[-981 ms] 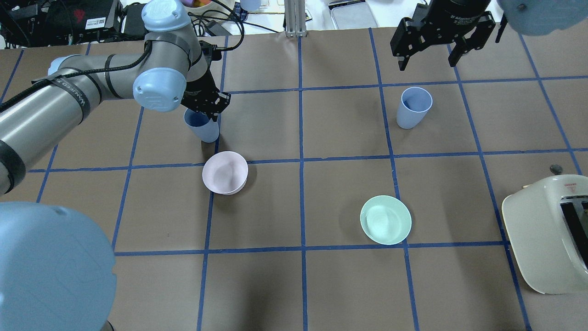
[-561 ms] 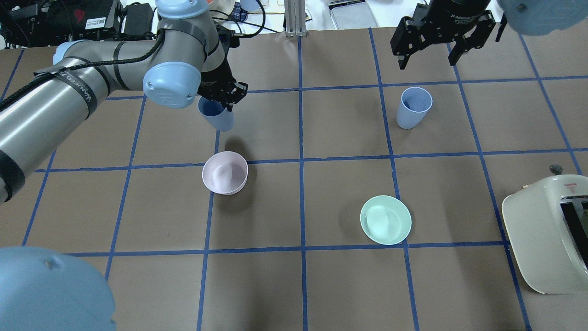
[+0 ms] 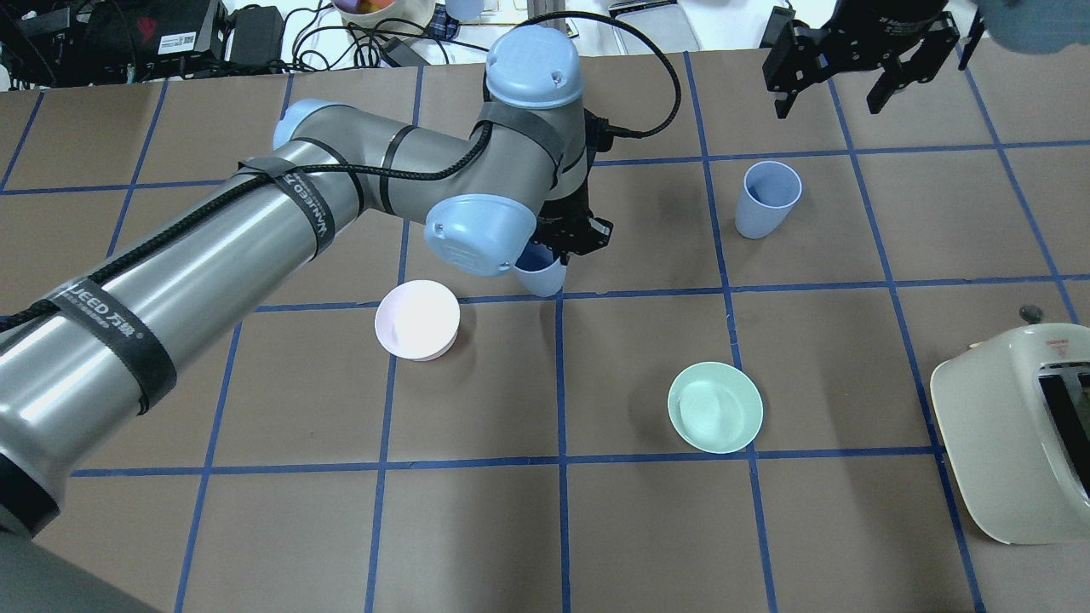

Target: Stack blue cups with both arms

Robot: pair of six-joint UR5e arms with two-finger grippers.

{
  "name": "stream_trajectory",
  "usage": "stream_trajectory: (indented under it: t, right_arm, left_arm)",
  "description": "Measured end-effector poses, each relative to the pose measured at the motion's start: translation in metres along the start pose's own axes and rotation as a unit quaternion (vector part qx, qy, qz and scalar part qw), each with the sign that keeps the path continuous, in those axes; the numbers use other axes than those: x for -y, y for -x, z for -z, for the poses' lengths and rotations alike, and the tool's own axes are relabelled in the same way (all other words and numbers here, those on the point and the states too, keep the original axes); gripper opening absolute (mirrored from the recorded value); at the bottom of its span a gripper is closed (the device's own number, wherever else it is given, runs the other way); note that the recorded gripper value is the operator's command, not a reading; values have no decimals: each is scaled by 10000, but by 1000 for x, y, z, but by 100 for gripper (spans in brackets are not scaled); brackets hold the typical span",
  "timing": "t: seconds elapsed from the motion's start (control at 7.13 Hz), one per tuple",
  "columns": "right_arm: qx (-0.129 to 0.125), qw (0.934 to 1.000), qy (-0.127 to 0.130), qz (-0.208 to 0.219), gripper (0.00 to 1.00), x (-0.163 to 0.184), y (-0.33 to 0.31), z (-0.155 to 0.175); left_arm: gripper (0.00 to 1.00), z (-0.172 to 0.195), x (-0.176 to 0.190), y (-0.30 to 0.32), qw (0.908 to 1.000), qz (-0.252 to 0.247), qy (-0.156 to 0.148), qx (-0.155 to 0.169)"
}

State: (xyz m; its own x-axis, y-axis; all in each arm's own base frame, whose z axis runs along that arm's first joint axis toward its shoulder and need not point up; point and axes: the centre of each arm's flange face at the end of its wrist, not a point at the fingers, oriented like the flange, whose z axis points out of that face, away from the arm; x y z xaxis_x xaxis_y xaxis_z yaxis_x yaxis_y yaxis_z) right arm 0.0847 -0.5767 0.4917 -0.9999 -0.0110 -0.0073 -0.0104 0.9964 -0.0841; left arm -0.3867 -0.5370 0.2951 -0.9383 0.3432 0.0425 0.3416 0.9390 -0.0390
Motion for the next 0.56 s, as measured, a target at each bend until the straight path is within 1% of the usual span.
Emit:
stream_trajectory:
  t: [0.28,0.56]
  right_arm:
    - [5,10000,-7,-22,100,0,-7,1]
    - [5,10000,-6,-18,100,0,-7,1]
  left_arm:
    - [85,-12,-3,-9,9999,-77,102,-43]
    - [100,-15,-3,-6,9999,-20,119,-26]
